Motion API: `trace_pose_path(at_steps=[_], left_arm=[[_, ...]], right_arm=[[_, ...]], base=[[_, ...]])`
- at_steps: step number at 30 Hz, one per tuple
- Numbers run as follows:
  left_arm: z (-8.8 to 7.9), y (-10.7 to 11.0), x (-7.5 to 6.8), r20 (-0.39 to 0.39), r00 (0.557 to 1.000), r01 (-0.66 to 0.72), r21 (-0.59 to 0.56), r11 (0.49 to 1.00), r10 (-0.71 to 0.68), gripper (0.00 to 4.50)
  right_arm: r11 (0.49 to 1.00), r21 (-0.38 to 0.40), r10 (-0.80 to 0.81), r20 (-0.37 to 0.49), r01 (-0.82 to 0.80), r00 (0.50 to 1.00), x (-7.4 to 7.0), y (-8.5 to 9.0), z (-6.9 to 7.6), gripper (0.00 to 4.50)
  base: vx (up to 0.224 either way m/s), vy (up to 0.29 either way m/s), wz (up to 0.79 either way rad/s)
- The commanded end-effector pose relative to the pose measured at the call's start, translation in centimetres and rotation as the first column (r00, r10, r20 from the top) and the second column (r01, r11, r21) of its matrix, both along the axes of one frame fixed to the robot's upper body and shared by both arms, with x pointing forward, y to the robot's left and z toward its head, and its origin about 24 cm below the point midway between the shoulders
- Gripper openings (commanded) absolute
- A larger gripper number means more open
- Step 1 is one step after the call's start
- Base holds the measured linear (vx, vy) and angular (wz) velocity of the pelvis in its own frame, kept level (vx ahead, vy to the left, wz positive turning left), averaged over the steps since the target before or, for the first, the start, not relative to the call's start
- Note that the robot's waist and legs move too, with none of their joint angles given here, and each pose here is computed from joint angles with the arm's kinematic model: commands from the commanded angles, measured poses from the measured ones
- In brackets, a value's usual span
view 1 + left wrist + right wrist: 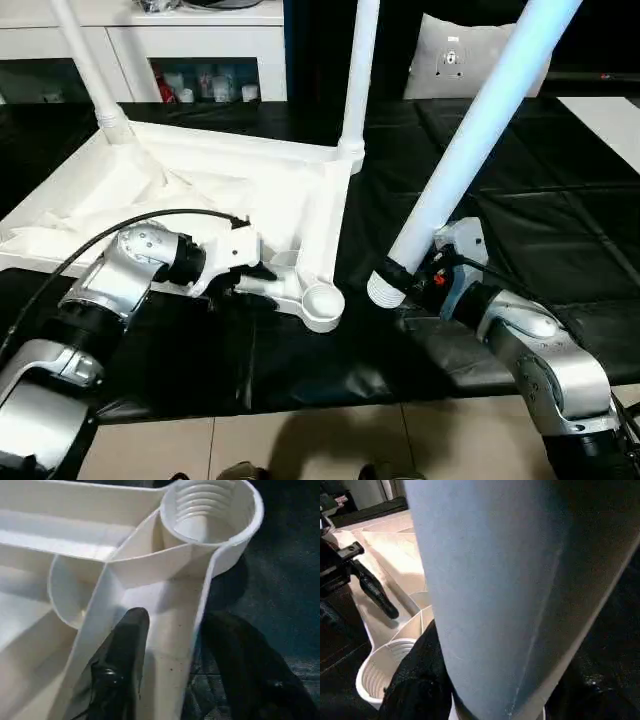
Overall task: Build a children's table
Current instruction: Rotate table base
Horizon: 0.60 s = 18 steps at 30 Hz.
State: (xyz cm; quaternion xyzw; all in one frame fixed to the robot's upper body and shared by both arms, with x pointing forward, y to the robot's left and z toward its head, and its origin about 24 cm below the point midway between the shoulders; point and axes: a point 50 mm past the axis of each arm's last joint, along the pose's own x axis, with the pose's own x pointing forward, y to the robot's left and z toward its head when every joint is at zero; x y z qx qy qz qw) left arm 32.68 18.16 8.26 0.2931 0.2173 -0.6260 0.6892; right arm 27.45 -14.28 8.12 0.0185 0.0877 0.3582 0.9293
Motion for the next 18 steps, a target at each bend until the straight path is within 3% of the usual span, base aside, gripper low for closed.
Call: trace_pose_path(at_steps=[1, 15, 18], left_arm=[[0.46, 0.17, 0.21, 0.000, 1.000, 0.017, 0.015, 1.000, -0.017, 1.88], [-0.10, 0.96, 0.50, -0.034, 0.999, 0.018, 0.035, 0.999, -0.016, 0.73], [-0.01, 0.57, 0.58, -0.042, 0.999, 0.014, -0.011, 1.000, -0.015, 0.49]], right_arm=[[1.000, 0.003, 0.016, 0.023, -0.016, 1.000, -0.08, 0.17, 0.59, 1.90], [0.999, -0.001, 0.032, 0.026, -0.032, 0.999, 0.05, 0.44, 0.51, 1.90], [0.999, -0.005, 0.037, 0.029, -0.037, 0.999, 0.08, 0.47, 0.56, 1.90]], base=[[0.000, 0.000, 0.00], [0.000, 0.000, 0.00], [0.000, 0.000, 0.00]])
